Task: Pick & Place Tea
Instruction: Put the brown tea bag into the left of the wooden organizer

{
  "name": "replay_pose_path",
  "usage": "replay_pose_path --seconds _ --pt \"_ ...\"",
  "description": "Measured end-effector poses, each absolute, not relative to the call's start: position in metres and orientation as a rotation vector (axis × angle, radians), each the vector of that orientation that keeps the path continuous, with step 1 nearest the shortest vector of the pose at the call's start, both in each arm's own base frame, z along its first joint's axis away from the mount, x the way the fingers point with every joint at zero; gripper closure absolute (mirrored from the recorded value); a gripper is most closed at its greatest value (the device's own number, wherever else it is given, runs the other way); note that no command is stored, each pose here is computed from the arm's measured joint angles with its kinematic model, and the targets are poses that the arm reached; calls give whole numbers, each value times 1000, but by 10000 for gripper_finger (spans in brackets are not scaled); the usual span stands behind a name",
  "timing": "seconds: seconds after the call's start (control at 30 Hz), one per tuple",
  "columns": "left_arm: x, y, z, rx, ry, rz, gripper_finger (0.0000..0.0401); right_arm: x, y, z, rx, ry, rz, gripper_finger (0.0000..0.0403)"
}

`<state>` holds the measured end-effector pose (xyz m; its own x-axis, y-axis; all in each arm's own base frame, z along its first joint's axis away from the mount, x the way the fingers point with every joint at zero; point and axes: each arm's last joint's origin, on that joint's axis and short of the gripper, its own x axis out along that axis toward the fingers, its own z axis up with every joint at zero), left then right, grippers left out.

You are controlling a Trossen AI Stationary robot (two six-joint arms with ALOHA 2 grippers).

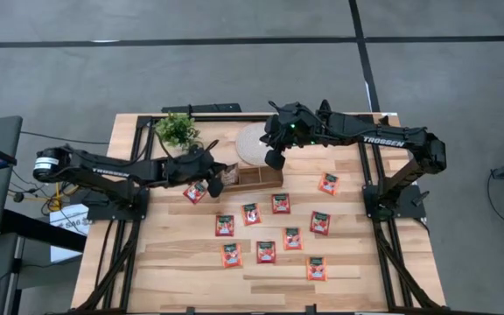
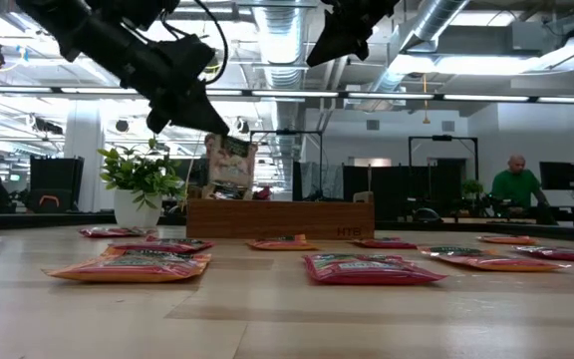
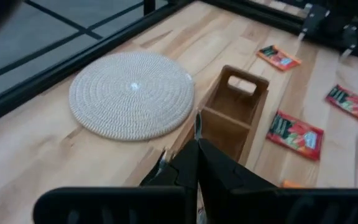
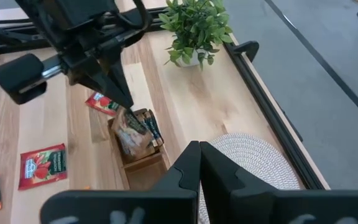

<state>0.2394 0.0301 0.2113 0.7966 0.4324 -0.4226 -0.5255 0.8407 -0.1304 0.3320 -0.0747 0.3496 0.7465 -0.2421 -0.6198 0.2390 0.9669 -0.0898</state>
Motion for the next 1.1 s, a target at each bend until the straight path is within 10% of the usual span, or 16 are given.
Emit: replay_pose_path --seconds 1.1 --pt "231 29 166 -211 312 504 401 332 -75 349 22 679 -273 403"
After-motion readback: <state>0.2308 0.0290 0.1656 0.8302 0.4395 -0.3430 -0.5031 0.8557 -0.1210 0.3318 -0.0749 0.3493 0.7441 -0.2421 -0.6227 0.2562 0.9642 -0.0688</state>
